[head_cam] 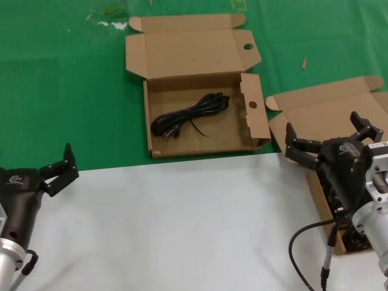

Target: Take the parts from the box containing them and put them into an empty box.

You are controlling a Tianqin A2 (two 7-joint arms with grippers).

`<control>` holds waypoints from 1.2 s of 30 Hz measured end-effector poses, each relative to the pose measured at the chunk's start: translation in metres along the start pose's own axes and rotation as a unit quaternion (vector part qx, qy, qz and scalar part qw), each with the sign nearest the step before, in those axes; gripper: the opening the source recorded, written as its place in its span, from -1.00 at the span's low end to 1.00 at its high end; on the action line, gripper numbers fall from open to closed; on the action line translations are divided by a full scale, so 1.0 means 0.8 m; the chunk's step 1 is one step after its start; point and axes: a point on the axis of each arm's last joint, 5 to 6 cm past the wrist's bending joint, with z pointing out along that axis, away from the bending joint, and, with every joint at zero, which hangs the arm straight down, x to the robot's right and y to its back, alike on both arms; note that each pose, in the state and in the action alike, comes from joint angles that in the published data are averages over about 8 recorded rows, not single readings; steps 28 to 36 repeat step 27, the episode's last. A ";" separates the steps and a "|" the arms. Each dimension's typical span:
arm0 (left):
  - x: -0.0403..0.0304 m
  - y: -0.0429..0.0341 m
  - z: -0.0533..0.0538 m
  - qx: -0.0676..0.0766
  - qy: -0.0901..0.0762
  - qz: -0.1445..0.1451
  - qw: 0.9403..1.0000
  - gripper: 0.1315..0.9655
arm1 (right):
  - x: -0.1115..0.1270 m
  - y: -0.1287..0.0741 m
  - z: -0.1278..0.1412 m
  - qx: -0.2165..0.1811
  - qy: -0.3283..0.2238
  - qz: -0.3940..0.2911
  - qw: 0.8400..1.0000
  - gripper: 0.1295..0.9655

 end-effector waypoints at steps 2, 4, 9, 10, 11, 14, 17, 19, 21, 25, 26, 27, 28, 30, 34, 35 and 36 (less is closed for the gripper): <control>0.0000 0.0000 0.000 0.000 0.000 0.000 1.000 1.00 | 0.000 0.000 0.000 0.000 0.000 0.000 1.000 1.00; 0.0000 0.0000 0.000 0.000 0.000 0.000 1.000 1.00 | 0.000 0.000 0.000 0.000 0.000 0.000 1.000 1.00; 0.0000 0.0000 0.000 0.000 0.000 0.000 1.000 1.00 | 0.000 0.000 0.000 0.000 0.000 0.000 1.000 1.00; 0.0000 0.0000 0.000 0.000 0.000 0.000 1.000 1.00 | 0.000 0.000 0.000 0.000 0.000 0.000 1.000 1.00; 0.0000 0.0000 0.000 0.000 0.000 0.000 1.000 1.00 | 0.000 0.000 0.000 0.000 0.000 0.000 1.000 1.00; 0.0000 0.0000 0.000 0.000 0.000 0.000 1.000 1.00 | 0.000 0.000 0.000 0.000 0.000 0.000 1.000 1.00; 0.0000 0.0000 0.000 0.000 0.000 0.000 1.000 1.00 | 0.000 0.000 0.000 0.000 0.000 0.000 1.000 1.00; 0.0000 0.0000 0.000 0.000 0.000 0.000 1.000 1.00 | 0.000 0.000 0.000 0.000 0.000 0.000 1.000 1.00; 0.0000 0.0000 0.000 0.000 0.000 0.000 1.000 1.00 | 0.000 0.000 0.000 0.000 0.000 0.000 1.000 1.00; 0.0000 0.0000 0.000 0.000 0.000 0.000 1.000 1.00 | 0.000 0.000 0.000 0.000 0.000 0.000 1.000 1.00; 0.0000 0.0000 0.000 0.000 0.000 0.000 1.000 1.00 | 0.000 0.000 0.000 0.000 0.000 0.000 1.000 1.00; 0.0000 0.0000 0.000 0.000 0.000 0.000 1.000 1.00 | 0.000 0.000 0.000 0.000 0.000 0.000 1.000 1.00; 0.0000 0.0000 0.000 0.000 0.000 0.000 1.000 1.00 | 0.000 0.000 0.000 0.000 0.000 0.000 1.000 1.00; 0.0000 0.0000 0.000 0.000 0.000 0.000 1.000 1.00 | 0.000 0.000 0.000 0.000 0.000 0.000 1.000 1.00; 0.0000 0.0000 0.000 0.000 0.000 0.000 1.000 1.00 | 0.000 0.000 0.000 0.000 0.000 0.000 1.000 1.00; 0.0000 0.0000 0.000 0.000 0.000 0.000 1.000 1.00 | 0.000 0.000 0.000 0.000 0.000 0.000 1.000 1.00; 0.0000 0.0000 0.000 0.000 0.000 0.000 1.000 1.00 | 0.000 0.000 0.000 0.000 0.000 0.000 1.000 1.00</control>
